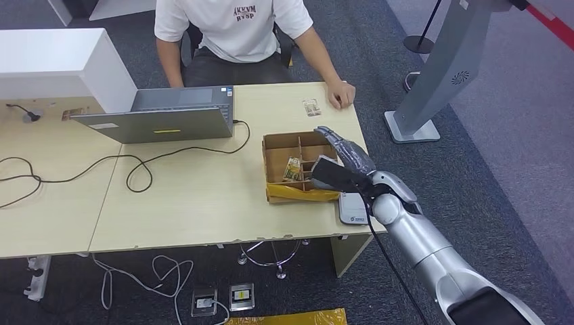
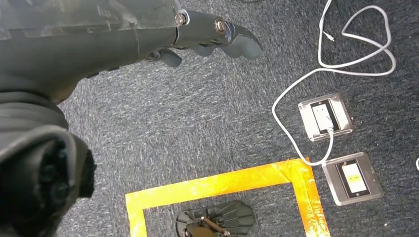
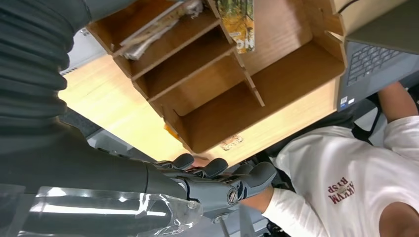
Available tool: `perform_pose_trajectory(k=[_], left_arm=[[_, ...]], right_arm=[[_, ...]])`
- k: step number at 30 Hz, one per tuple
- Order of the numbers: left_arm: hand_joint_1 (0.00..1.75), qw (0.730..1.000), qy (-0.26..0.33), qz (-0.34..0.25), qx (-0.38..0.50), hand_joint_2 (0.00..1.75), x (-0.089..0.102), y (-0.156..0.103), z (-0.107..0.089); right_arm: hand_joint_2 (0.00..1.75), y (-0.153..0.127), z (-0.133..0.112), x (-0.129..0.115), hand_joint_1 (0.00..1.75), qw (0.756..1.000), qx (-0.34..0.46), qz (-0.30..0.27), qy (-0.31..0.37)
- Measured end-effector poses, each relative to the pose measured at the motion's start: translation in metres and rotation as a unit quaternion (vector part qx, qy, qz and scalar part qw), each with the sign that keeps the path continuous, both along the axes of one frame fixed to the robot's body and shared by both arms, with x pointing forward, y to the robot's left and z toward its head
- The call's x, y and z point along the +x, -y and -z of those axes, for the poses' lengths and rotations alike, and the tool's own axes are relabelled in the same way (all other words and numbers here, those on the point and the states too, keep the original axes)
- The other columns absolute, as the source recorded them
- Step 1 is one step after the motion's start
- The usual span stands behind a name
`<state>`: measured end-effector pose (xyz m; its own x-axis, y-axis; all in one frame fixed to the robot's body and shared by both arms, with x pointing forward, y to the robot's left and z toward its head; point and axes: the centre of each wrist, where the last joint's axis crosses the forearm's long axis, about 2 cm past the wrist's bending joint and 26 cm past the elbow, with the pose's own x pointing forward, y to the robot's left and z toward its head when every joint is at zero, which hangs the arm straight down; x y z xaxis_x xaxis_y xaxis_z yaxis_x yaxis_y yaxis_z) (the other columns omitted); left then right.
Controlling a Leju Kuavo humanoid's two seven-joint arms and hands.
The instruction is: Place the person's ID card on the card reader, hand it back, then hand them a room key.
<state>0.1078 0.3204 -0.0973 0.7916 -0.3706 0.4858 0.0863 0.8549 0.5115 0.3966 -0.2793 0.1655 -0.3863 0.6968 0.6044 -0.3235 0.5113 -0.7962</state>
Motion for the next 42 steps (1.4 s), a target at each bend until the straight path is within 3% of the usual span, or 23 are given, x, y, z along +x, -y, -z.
perform_pose_trajectory(k=[14,26,42], left_arm=[[0.0,1.0,-0.003,0.009,0.005,0.0,0.003,-0.002,-0.001],[0.0,1.0,-0.009,0.007,0.008,0.0,0.009,-0.002,-0.002],[0.0,1.0,-0.01,0.008,0.007,0.0,0.011,-0.003,-0.003]], right_arm=[[1.75,0.01,0.014,-0.016,0.0,0.999,-0.031,0.014,0.008],[1.75,0.021,0.018,-0.018,0.0,0.989,-0.115,0.079,0.039],[1.75,0.021,0.028,-0.019,0.0,0.989,-0.131,0.067,0.033]])
